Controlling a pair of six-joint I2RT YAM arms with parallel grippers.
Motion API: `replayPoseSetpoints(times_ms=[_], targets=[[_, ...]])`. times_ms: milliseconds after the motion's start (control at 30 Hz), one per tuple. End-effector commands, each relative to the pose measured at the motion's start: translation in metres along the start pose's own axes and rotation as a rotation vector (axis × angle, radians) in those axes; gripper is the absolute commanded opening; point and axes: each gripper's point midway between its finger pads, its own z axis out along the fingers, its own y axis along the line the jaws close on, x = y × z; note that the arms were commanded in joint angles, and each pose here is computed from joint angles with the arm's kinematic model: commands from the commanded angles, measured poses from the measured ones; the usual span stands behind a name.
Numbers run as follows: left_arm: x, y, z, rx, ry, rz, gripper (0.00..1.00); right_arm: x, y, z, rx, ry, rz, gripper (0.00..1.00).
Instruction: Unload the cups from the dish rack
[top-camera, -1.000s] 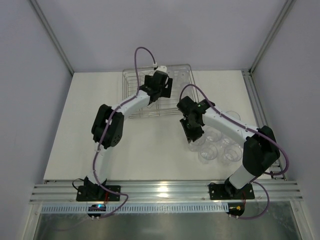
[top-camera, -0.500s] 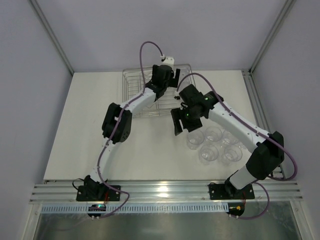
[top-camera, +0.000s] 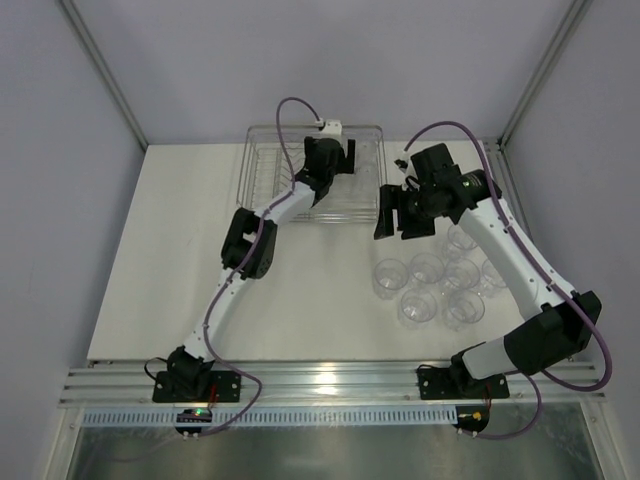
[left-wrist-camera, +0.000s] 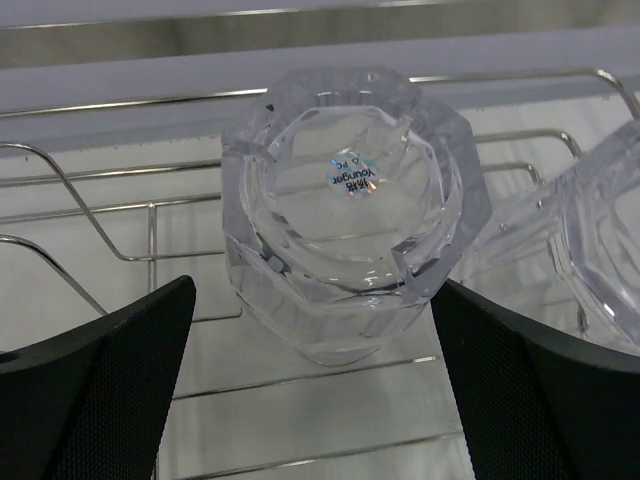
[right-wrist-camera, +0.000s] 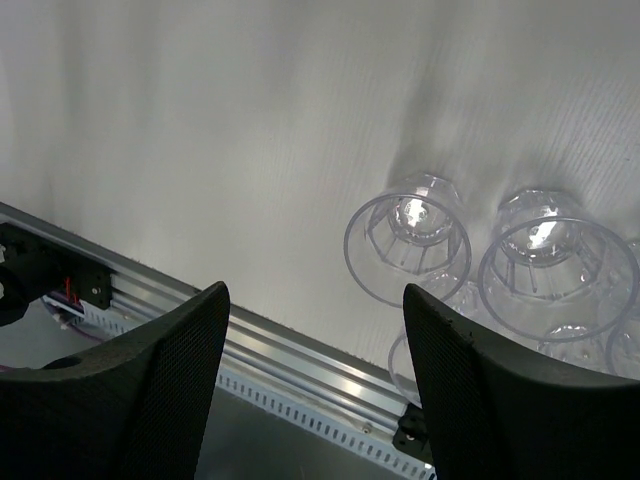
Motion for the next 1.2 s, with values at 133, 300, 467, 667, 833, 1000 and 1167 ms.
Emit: replayPoseSetpoints(times_ms=[133, 300, 467, 667, 833, 1000, 1167], targets=[[-0.058, 0.016, 0.017, -0.018, -0.226, -0.123, 1.0, 0.002, 0.004, -0.002, -0.032, -0.007, -0.019, 0.73], [-0.055, 0.009, 0.017, 0.016, -0.22, -0.144, 0.74, 0.004, 0.004, 0.002, -0.037, 0.005, -0.018, 0.71], [-0.059, 0.009, 0.006, 0.018, -0.203, -0.173, 0.26, 0.004, 0.002, 0.0, -0.029, -0.002, -0.016, 0.7], [-0.098, 0.024, -0.028, -0.03, -0.268, -0.189, 0.0, -0.001, 0.002, -0.003, -0.028, -0.03, -0.01, 0.69], [-0.149, 0.035, -0.067, -0.052, -0.336, -0.226, 0.0, -0.007, 0.006, -0.001, -0.049, -0.064, 0.002, 0.69], [-0.183, 0.04, -0.126, -0.018, -0.307, -0.358, 0.0, -0.016, 0.014, -0.005, -0.093, -0.129, 0.01, 0.69], [-0.194, 0.034, -0.191, 0.104, -0.265, -0.538, 0.0, -0.023, 0.034, -0.007, -0.222, -0.197, 0.039, 0.69]])
